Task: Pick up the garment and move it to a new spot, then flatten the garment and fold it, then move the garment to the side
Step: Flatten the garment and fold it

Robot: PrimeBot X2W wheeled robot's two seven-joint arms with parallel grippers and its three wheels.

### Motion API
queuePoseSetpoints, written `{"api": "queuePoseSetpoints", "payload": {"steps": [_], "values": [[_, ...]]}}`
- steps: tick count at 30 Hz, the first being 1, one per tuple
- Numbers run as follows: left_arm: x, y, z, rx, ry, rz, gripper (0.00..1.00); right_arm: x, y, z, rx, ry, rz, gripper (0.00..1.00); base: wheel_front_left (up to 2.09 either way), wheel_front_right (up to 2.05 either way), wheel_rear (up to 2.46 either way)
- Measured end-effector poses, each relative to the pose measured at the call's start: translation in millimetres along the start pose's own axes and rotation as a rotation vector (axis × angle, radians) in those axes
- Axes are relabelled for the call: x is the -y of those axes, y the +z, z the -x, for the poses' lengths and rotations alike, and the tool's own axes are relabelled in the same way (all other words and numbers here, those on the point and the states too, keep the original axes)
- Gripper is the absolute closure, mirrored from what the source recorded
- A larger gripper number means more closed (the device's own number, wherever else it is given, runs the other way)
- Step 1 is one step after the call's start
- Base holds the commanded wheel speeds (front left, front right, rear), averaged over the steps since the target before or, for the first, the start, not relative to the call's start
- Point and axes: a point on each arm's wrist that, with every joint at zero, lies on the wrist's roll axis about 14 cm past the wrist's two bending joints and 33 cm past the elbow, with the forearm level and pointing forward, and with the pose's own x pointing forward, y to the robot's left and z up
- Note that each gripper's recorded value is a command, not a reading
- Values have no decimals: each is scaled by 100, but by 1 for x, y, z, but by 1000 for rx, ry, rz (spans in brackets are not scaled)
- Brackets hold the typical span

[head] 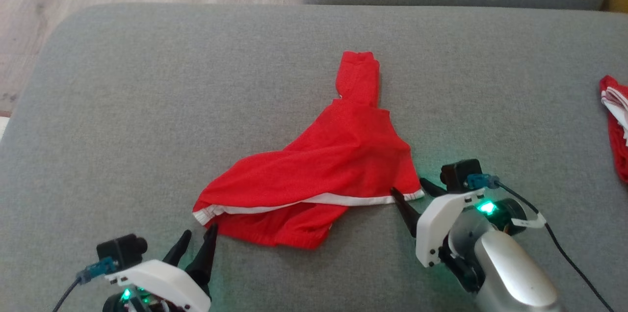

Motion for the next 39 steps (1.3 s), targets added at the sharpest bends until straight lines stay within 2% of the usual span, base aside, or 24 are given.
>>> {"api": "queuePoseSetpoints", "payload": {"steps": [7,12,30,32,33,34,35,39], "values": [[-1,-2,-4,-21,-8,34,0,2,1,-2,-9,1,1,0,0,0,0],[13,10,-9,1,-60,63,0,3,1,-2,-6,-1,-2,0,0,0,0],[4,5,-20,-56,-57,54,0,6,2,-5,-14,1,-11,0,0,0,0],[5,8,-22,-51,-62,46,53,4,2,-5,-19,8,-14,0,0,0,0],[6,8,-23,-54,-66,41,67,4,2,-5,-20,11,-22,55,0,0,0],[9,8,-23,-56,-74,40,95,3,2,-5,-22,15,-29,90,0,0,0],[11,7,-24,-60,-82,38,100,3,2,-5,-23,17,-38,100,0,0,0],[20,9,-21,-62,-118,36,100,-3,3,-2,-25,47,-104,100,0,0,0]]}}
